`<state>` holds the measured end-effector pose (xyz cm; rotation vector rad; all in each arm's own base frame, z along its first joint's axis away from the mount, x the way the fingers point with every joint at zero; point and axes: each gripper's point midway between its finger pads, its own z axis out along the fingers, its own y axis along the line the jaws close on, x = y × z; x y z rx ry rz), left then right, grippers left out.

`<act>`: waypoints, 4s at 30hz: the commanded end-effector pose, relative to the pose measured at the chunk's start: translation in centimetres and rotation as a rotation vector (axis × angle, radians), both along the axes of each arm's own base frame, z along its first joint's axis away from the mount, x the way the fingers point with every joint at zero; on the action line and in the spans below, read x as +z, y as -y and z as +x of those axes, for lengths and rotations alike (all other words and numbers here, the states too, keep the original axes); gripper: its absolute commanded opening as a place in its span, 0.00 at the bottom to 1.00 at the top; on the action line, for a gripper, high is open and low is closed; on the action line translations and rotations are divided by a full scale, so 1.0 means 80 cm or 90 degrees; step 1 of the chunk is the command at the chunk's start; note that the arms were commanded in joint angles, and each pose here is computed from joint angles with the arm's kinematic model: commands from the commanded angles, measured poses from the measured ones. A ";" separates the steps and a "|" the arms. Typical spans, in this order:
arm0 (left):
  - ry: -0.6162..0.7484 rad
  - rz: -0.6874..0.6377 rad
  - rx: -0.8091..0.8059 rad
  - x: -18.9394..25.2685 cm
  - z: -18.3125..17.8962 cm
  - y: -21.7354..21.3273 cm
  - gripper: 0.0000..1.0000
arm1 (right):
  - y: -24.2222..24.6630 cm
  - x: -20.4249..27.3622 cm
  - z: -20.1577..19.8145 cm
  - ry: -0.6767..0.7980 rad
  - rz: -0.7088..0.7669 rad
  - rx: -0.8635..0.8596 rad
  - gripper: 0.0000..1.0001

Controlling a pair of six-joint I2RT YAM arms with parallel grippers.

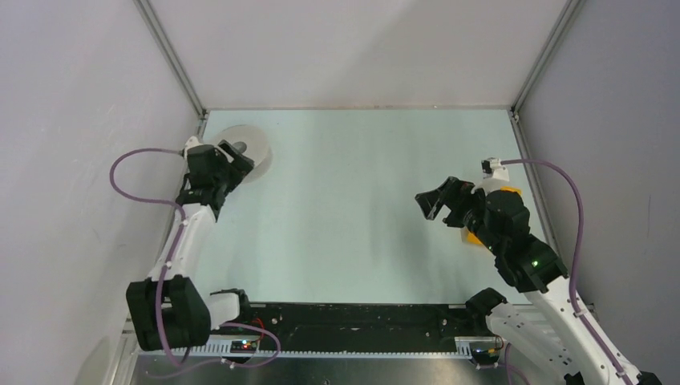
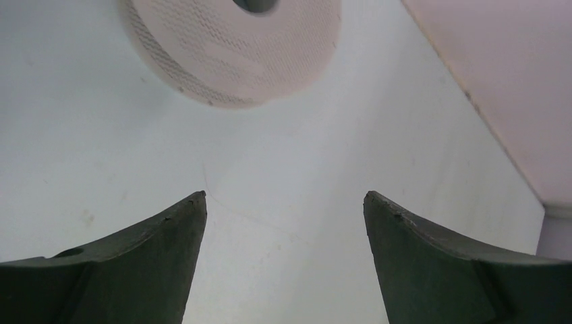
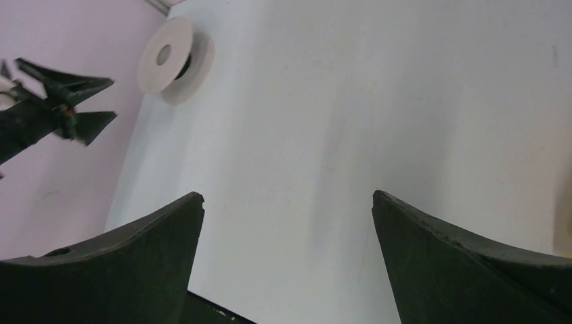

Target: Wrap the cables

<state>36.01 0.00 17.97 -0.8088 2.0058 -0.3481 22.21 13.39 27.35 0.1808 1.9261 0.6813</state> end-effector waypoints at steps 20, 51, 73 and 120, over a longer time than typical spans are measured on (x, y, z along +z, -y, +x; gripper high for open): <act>0.131 -0.193 0.155 -0.100 0.129 -0.123 0.83 | -0.048 0.071 -0.043 0.177 0.114 0.189 0.95; 0.352 -0.328 0.063 -0.047 0.168 -0.117 0.02 | -0.030 0.074 -0.057 0.221 0.140 0.157 0.94; 0.206 0.033 0.011 0.077 0.120 -0.074 0.00 | -0.008 -0.017 -0.019 0.064 0.062 0.039 0.93; 0.018 0.339 -0.780 0.027 -0.137 0.332 0.13 | 0.227 -0.167 0.022 -0.264 0.064 -0.560 0.66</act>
